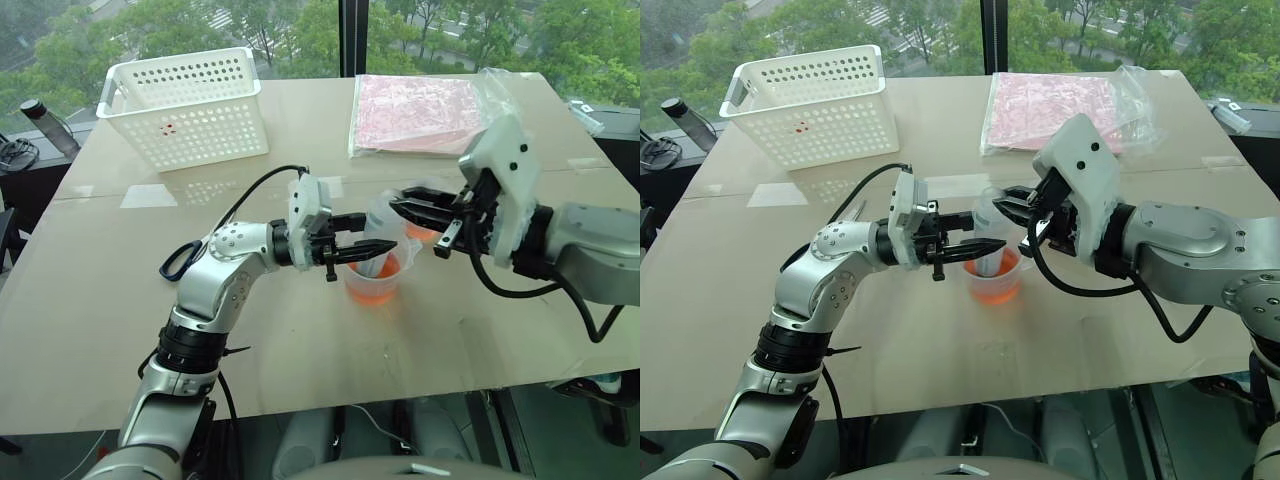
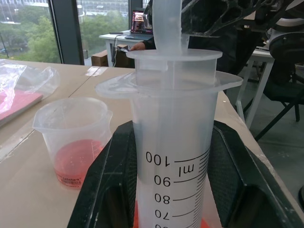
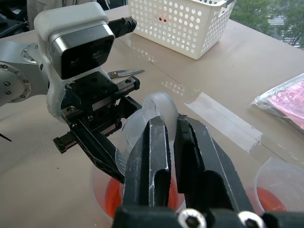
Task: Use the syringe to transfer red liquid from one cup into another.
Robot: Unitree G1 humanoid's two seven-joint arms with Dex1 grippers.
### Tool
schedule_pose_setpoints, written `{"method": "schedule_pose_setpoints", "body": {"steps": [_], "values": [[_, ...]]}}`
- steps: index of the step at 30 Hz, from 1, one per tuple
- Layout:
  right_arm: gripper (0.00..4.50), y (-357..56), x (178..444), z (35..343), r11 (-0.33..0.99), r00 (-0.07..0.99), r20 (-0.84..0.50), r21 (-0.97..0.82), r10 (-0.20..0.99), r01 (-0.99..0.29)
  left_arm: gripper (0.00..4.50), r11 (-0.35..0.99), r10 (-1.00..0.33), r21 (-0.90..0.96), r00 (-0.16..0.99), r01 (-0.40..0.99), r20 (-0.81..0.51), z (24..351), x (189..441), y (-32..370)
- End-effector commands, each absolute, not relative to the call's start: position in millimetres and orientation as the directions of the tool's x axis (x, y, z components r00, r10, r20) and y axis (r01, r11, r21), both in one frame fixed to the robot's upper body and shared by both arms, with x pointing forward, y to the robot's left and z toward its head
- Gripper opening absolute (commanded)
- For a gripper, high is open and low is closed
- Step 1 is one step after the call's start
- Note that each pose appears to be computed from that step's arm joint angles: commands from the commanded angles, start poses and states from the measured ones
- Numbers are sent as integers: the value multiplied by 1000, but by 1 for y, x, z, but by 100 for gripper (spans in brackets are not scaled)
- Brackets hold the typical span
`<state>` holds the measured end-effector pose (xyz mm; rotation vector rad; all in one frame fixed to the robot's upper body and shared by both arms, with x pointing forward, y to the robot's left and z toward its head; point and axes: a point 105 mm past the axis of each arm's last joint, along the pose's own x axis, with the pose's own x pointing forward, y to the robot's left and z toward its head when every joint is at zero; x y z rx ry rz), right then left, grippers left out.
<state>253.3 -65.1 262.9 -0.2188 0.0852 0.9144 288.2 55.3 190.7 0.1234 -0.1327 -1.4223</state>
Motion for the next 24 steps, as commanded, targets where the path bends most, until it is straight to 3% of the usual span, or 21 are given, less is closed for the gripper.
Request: {"method": "schedule_pose_setpoints", "body": {"steps": [1,24], "values": [[4,-87,265,311,694,709,14,-219,705,-686,143,56,-998,151,61,987,-30,182,276,50],[4,-93,264,318,702,715,34,-228,698,-675,143,44,-998,171,52,984,-38,189,277,49]]}}
